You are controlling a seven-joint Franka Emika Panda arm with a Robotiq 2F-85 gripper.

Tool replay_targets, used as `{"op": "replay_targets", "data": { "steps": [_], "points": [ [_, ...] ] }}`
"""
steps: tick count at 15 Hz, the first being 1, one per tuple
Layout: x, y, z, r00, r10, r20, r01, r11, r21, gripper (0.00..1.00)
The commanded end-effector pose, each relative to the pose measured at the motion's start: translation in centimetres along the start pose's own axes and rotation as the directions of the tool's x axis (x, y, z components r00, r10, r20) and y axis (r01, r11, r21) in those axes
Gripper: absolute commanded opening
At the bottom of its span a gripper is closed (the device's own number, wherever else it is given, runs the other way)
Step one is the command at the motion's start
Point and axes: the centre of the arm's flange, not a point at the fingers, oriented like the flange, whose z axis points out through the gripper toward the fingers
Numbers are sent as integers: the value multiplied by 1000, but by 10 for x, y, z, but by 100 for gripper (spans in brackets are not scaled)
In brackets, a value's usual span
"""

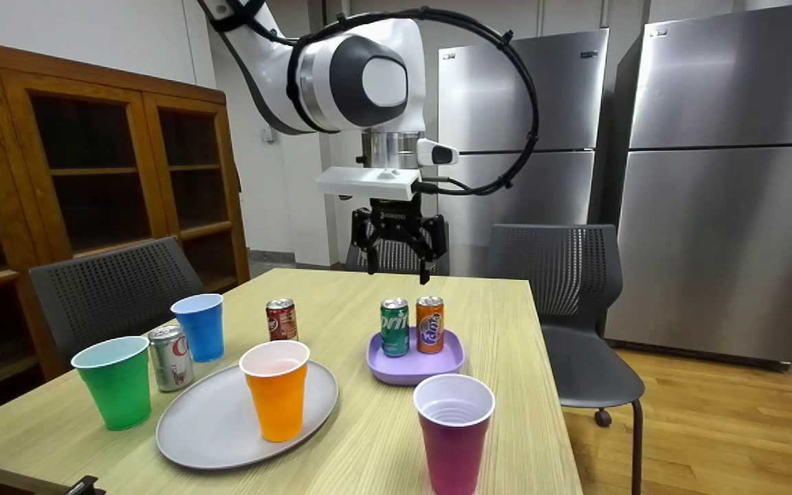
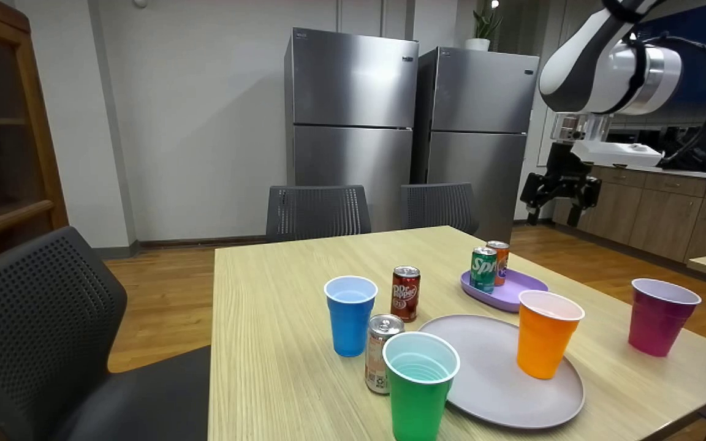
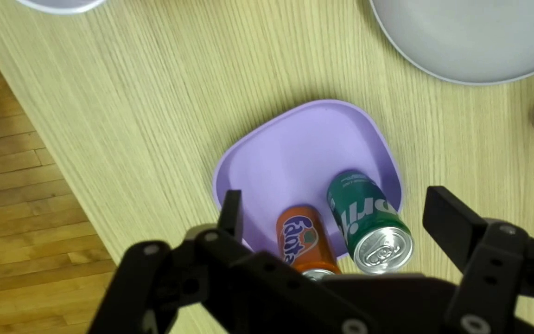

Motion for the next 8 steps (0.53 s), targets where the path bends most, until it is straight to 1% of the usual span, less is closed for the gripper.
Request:
{"op": "replay_targets", "data": {
  "steps": [1,8],
  "points": [
    [-33,8,-18,998,65,-8,-65,998,-19,100],
    [-72,38,-26,988,156,7,-155,986,-65,100]
  ]
}}
